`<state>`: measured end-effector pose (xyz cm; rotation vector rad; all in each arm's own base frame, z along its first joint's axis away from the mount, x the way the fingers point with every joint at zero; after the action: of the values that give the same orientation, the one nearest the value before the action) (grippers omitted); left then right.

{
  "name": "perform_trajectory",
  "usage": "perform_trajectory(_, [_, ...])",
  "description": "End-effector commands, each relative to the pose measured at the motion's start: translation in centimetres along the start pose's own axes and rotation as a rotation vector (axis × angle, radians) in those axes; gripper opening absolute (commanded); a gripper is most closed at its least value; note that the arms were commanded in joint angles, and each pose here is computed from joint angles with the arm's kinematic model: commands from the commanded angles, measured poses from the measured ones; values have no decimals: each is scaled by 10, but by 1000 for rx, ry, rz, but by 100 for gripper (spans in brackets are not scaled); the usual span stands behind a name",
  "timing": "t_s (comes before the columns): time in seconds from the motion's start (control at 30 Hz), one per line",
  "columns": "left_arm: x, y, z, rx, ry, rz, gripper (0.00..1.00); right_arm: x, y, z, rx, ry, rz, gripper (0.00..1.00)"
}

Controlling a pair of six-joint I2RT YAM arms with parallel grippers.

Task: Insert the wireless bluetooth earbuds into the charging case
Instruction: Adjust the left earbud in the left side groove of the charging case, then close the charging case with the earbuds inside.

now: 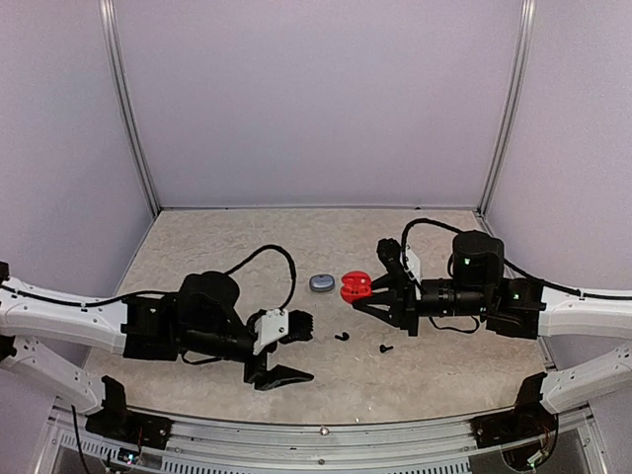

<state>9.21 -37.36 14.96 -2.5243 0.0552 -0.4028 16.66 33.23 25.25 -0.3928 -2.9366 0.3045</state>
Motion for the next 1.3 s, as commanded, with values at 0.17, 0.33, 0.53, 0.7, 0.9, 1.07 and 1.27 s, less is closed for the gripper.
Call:
perform_trajectory(0.17, [109, -123, -78, -560, -394, -466, 99, 20, -2, 1, -26, -31, -141, 0])
perform_trajectory(0.33, [100, -124, -102, -556, -280, -364, 99, 37, 4, 7, 4, -31, -259, 0])
perform_trajectory(0.53, [70, -92, -102, -495, -110, -225, 98, 48, 9, 7, 15, -43, -310, 0])
perform_trajectory(0.7, [62, -73, -103, -459, -63, -207, 95, 54, 13, 5, 23, -48, -335, 0])
perform_trajectory(0.9, [55, -56, -103, -442, -59, -182, 92, 60, 18, 8, 35, -46, -362, 0])
perform_trajectory(1.07, [51, -40, -103, -396, -36, -158, 87, 62, 20, 7, 33, -51, -364, 0])
perform_trajectory(1.27, [21, -37, -109, -406, 84, -98, 80, 61, 20, 7, 33, -36, -359, 0])
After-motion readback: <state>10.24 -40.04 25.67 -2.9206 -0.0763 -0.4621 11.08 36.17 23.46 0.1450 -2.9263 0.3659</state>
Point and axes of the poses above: each gripper's point midway between its finger pads, its own y axis out along the fingers, its own x axis along the line the jaws close on, z = x × y, the point moved 1 cm from there along -y, back along the fingers, and after that the axes turned 9 degrees about y, right-handed, at the moved point
